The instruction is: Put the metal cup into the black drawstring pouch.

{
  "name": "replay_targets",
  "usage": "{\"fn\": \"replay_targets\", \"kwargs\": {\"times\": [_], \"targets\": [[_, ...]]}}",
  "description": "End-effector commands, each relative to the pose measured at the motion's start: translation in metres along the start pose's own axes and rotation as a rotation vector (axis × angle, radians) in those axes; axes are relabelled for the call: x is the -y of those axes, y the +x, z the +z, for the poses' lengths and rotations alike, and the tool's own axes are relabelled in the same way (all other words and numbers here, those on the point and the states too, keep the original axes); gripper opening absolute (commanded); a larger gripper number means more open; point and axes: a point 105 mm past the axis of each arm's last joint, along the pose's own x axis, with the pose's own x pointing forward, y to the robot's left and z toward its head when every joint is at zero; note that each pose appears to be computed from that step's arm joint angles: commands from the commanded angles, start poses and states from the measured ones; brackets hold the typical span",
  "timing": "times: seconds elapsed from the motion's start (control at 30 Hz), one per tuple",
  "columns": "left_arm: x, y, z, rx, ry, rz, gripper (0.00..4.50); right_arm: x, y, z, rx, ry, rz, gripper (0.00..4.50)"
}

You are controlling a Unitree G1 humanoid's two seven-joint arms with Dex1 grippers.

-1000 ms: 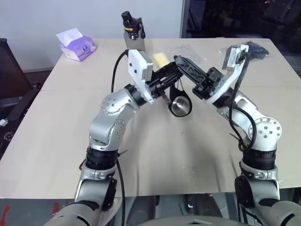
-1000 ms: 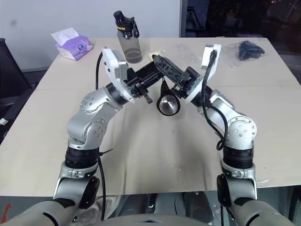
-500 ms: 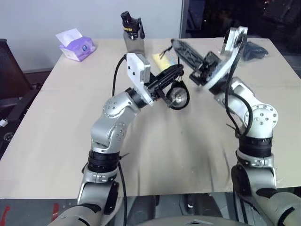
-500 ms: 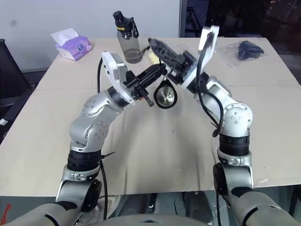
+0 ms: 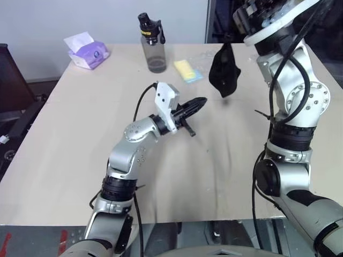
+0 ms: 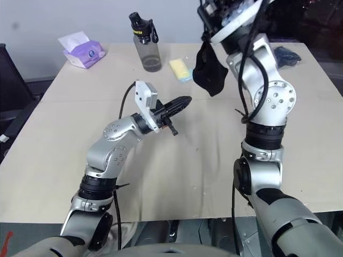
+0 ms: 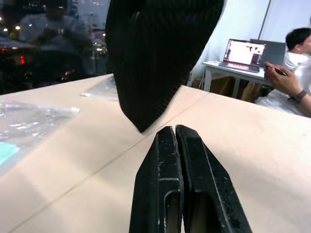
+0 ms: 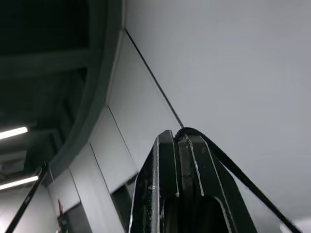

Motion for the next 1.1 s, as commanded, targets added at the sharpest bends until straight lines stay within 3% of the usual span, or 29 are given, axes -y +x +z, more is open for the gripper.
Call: {"fn": "replay_targets", "kwargs": {"times": [0.03, 0.07, 0.23, 0.3, 0.37, 0.83, 1.1], "targets": [[-0.001, 0.0, 0.041, 0.166, 0.02, -0.003, 0.54, -0.007, 0.001, 0.003, -0.005, -0.018, 0.024, 0.0], [-0.001, 0.0, 0.051, 0.204, 0.027, -0.004, 0.72, -0.003, 0.0, -0.001, -0.025, -0.021, 0.005, 0.0], [0.005, 0.004, 0.087, 0.346, 0.052, -0.034, 3.03, 0.012, -0.005, -0.016, -0.093, -0.02, -0.057, 0.0], [0.007, 0.005, 0.094, 0.37, 0.058, -0.048, 2.93, 0.015, -0.006, -0.021, -0.111, -0.016, -0.066, 0.0], [0.007, 0.008, 0.097, 0.367, 0.078, -0.056, 2.35, 0.015, -0.007, -0.026, -0.13, -0.008, -0.063, 0.0], [0.0, 0.014, 0.081, 0.295, 0.076, -0.025, 2.35, -0.001, -0.005, -0.04, -0.164, 0.05, 0.009, 0.0], [-0.002, 0.006, 0.092, 0.392, 0.075, -0.001, 2.35, 0.002, -0.007, -0.039, -0.158, 0.05, -0.019, 0.0]]}}
